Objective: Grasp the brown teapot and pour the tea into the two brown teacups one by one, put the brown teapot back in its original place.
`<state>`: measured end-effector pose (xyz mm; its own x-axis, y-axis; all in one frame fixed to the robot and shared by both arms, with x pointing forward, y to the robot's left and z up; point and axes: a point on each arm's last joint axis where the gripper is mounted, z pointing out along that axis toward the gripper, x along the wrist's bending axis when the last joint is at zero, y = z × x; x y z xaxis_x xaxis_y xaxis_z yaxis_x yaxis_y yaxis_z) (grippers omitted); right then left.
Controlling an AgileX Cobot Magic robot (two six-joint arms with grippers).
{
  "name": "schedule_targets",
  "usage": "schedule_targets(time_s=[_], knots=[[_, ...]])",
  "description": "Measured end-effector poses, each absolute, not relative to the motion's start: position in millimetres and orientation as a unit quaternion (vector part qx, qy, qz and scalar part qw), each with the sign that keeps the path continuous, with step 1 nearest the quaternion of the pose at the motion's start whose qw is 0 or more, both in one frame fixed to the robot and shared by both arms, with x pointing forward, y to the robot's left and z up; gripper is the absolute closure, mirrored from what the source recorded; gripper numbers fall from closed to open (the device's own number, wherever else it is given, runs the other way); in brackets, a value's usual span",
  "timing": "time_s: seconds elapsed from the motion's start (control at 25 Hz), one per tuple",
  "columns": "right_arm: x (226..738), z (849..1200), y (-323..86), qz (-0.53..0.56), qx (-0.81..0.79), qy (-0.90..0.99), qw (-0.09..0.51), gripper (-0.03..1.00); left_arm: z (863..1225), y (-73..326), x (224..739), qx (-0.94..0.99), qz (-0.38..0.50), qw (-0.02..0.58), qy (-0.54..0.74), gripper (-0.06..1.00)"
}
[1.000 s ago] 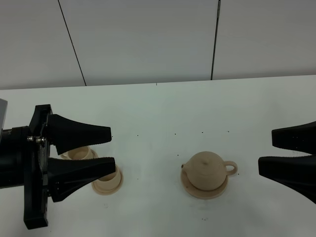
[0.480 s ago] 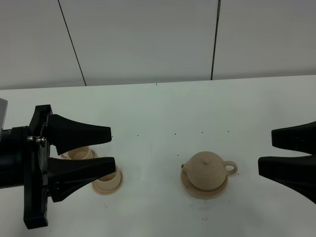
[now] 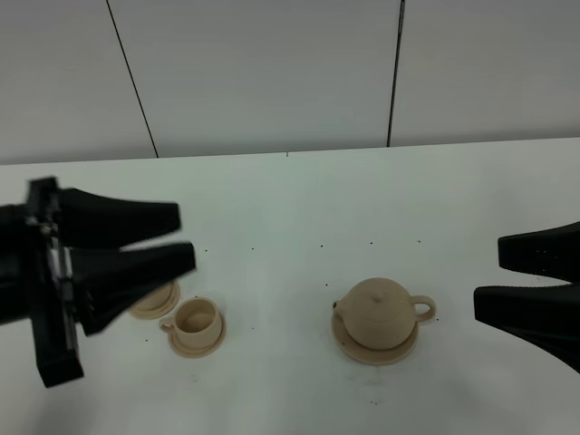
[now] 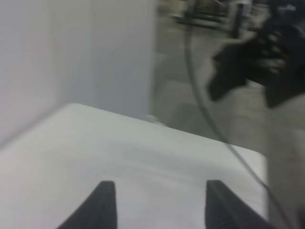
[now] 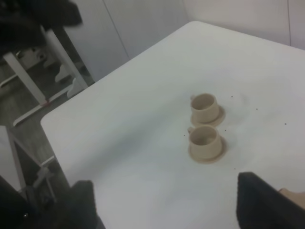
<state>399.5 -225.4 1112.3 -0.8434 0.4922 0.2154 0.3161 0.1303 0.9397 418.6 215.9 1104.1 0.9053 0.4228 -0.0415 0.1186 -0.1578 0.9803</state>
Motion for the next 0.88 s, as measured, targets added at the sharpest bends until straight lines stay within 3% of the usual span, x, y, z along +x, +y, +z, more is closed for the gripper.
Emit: schedule_targets(time_s=[0.24, 0.36, 0.6, 0.88], knots=[[399.2, 1112.7, -225.1, 0.604, 0.269, 0.747, 0.071, 0.37, 1146.4, 234.8, 380.8, 0.690, 0.306, 0.612, 0.236, 0.62], [399.0, 1112.7, -225.0, 0.604, 0.269, 0.747, 0.070, 0.37, 1159.0, 243.5, 356.1, 0.660, 0.356, 0.607, 0.264, 0.69], [399.0, 1112.8, -225.0, 0.604, 0.269, 0.747, 0.070, 0.37, 1157.9, 258.9, 321.1, 0.650, 0.393, 0.558, 0.335, 0.73], [398.9, 1112.8, -225.0, 0.604, 0.269, 0.747, 0.070, 0.37, 1140.4, 276.9, 319.7, 0.665, 0.393, 0.460, 0.437, 0.73]])
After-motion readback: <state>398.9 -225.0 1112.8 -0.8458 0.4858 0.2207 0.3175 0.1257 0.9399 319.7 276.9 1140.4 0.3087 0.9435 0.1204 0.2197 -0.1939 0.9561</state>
